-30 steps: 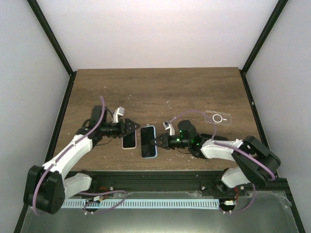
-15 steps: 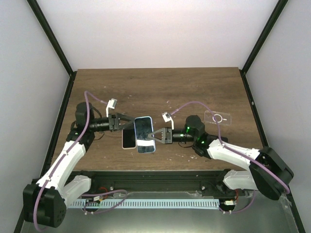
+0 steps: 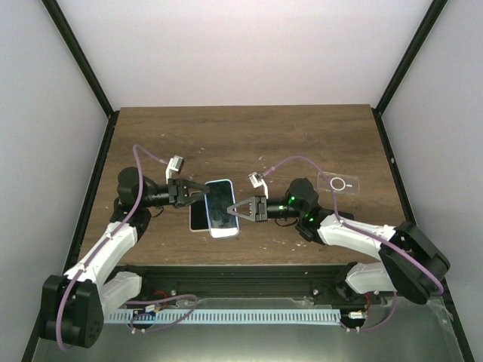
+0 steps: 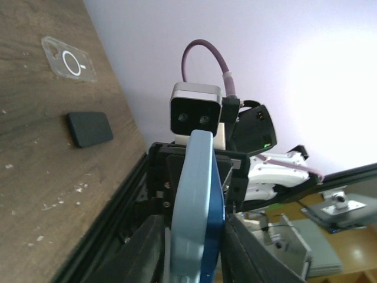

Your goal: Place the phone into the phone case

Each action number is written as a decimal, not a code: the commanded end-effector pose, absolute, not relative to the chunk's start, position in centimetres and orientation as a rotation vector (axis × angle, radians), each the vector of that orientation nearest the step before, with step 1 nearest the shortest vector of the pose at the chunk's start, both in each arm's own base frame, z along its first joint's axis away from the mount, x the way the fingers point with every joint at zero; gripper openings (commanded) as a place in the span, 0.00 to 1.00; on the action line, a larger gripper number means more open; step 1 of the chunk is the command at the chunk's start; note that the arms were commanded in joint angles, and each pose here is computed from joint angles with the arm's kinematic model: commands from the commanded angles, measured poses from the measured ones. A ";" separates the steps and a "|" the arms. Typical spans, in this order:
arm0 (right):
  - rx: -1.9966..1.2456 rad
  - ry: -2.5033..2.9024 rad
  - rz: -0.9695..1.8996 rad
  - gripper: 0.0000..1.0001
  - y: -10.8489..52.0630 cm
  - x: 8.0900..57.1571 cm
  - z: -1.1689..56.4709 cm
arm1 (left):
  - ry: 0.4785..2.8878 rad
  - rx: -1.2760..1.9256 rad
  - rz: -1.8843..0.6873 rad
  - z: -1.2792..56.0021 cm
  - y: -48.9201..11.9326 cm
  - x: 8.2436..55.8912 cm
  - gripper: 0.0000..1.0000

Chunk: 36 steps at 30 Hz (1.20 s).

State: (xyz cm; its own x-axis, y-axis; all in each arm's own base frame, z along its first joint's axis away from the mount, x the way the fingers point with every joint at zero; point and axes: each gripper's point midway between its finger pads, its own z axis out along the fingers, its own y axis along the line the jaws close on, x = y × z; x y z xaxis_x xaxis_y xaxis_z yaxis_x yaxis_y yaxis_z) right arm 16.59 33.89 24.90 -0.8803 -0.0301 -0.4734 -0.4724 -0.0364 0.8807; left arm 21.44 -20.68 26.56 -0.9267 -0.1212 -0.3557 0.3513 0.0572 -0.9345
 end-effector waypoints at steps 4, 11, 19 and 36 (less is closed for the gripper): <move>-0.594 1.788 2.014 0.13 34.2 16.9 28.2 | 1.990 0.251 -1.923 26.5 -20.7 21.7 0.09; -0.568 1.846 1.997 0.20 34.4 17.2 27.2 | 2.028 0.233 -1.918 25.9 -20.7 21.9 0.00; -0.432 1.935 1.964 0.17 34.5 18.5 25.5 | 2.079 0.201 -1.900 25.8 -20.7 22.2 0.07; -0.092 1.845 1.989 0.15 33.7 22.0 27.1 | 2.153 0.136 -1.942 23.8 -20.7 20.8 0.70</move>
State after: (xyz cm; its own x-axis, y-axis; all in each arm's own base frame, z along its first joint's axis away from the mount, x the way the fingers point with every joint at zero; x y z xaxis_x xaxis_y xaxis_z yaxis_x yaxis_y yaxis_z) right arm 20.43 34.19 23.17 -0.9446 0.1410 -0.2965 -0.2919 0.0530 0.9550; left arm 21.78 -20.57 24.39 -0.9595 -0.1163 -0.2567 0.2425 0.1232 -0.9623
